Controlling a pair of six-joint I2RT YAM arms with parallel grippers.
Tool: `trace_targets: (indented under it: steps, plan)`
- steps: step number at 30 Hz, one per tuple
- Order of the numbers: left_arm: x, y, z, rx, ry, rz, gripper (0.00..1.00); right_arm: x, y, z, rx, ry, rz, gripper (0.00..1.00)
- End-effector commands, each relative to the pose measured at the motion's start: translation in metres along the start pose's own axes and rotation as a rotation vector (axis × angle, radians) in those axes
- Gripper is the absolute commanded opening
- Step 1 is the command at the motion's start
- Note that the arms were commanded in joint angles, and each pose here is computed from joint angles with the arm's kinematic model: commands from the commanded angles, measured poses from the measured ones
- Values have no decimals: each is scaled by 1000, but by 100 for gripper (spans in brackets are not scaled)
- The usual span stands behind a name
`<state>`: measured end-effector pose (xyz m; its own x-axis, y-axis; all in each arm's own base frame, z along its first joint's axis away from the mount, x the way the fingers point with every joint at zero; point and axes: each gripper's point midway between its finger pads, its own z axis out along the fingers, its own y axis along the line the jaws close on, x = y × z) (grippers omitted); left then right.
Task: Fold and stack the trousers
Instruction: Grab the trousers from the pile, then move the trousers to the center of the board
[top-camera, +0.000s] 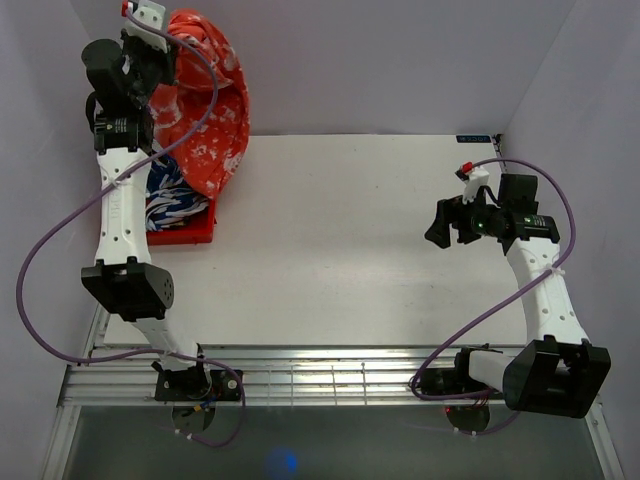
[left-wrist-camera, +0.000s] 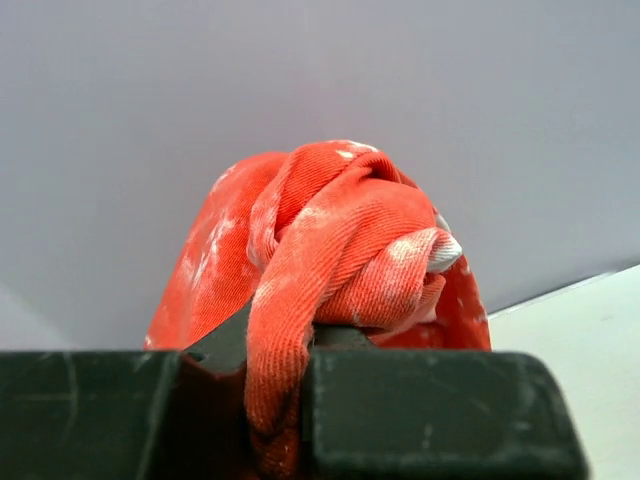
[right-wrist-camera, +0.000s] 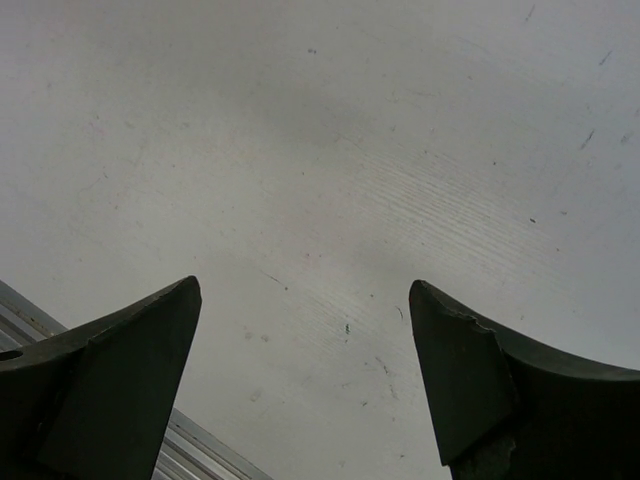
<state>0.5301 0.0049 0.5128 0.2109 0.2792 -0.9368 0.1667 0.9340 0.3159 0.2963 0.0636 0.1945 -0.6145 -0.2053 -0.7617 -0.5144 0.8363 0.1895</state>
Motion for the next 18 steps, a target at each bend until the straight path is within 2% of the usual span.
trace_targets:
  steps: [1,3,6,9,12,13,14,15,17,18]
  plan:
    - [-174,-53,-56,198,-472,-23,0,-41,12,-4,-66,-168,-38,90]
    - [-210,-79,-68,259,-572,-60,0,-46,21,-6,-99,-221,-23,90]
    - [-234,-100,-75,343,-639,-131,0,-64,31,-11,-138,-317,-62,90]
    - [-237,-134,-82,473,-640,-177,0,-73,36,-12,-180,-335,-60,90]
    - [-201,-191,-88,696,-531,-251,0,-76,36,-12,-192,-336,-64,90]
    - [-173,-223,-94,795,-461,-279,0,-74,33,-11,-174,-326,-65,90]
    - [-155,-239,-97,836,-413,-292,0,-74,31,-12,-159,-321,-74,90]
    - [-112,-262,-89,847,-320,-307,0,-73,27,-12,-138,-315,-105,90]
    - [-82,-295,-97,887,-246,-316,0,-64,23,-14,-104,-279,-124,90]
    - [-45,-314,-96,898,-169,-323,0,-61,20,-15,-87,-268,-151,90]
